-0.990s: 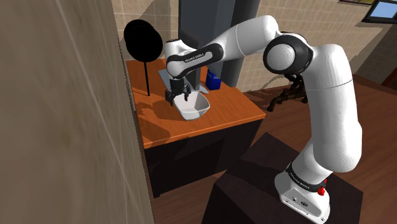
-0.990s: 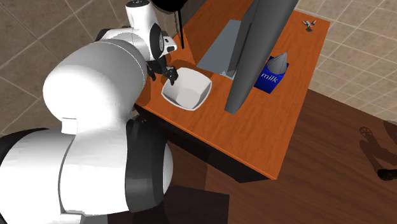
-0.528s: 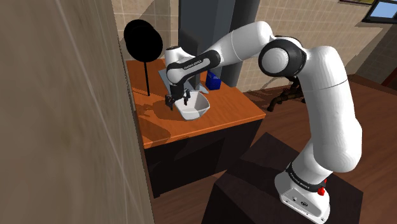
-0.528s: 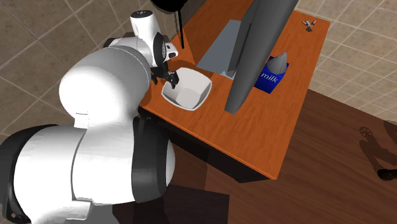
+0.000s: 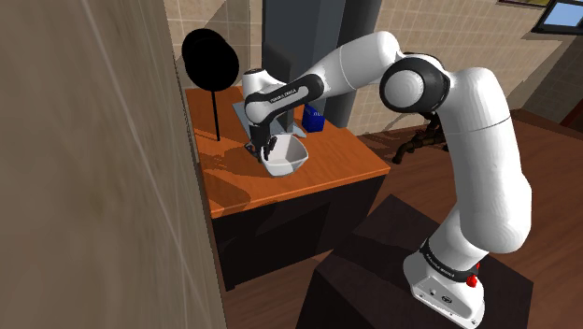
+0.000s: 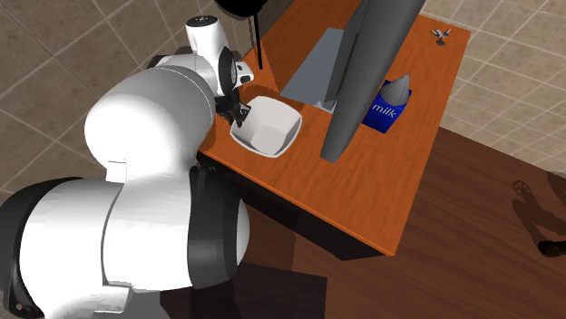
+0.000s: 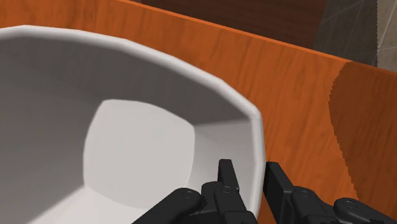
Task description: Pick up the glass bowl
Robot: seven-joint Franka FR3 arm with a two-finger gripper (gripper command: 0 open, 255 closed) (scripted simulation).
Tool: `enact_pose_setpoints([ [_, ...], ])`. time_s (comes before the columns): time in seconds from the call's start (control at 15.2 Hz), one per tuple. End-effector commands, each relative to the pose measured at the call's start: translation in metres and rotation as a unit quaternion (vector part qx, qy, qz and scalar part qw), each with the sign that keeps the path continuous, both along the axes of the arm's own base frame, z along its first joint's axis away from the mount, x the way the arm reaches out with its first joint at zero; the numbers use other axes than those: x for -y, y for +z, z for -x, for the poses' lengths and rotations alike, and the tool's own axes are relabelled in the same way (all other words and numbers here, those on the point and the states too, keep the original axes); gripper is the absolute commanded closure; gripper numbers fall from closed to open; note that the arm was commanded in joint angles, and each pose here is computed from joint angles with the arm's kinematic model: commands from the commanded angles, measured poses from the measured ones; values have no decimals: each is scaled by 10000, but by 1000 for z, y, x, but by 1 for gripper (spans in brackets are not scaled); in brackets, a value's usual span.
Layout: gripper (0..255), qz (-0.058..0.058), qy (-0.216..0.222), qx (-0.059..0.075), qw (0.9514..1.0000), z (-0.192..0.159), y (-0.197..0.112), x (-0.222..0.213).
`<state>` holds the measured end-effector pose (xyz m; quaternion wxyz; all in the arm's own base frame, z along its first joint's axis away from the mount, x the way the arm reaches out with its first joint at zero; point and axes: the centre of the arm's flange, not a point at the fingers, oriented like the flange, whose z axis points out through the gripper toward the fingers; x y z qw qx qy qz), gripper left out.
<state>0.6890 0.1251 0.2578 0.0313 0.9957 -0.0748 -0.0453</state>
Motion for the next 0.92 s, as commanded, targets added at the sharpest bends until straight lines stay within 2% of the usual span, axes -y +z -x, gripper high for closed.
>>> enact_pose_setpoints([
  [0.0, 255, 2, -3, -7, 10000, 0, -1, 0],
  [0.86, 255, 2, -3, -7, 10000, 0, 63, 0],
])
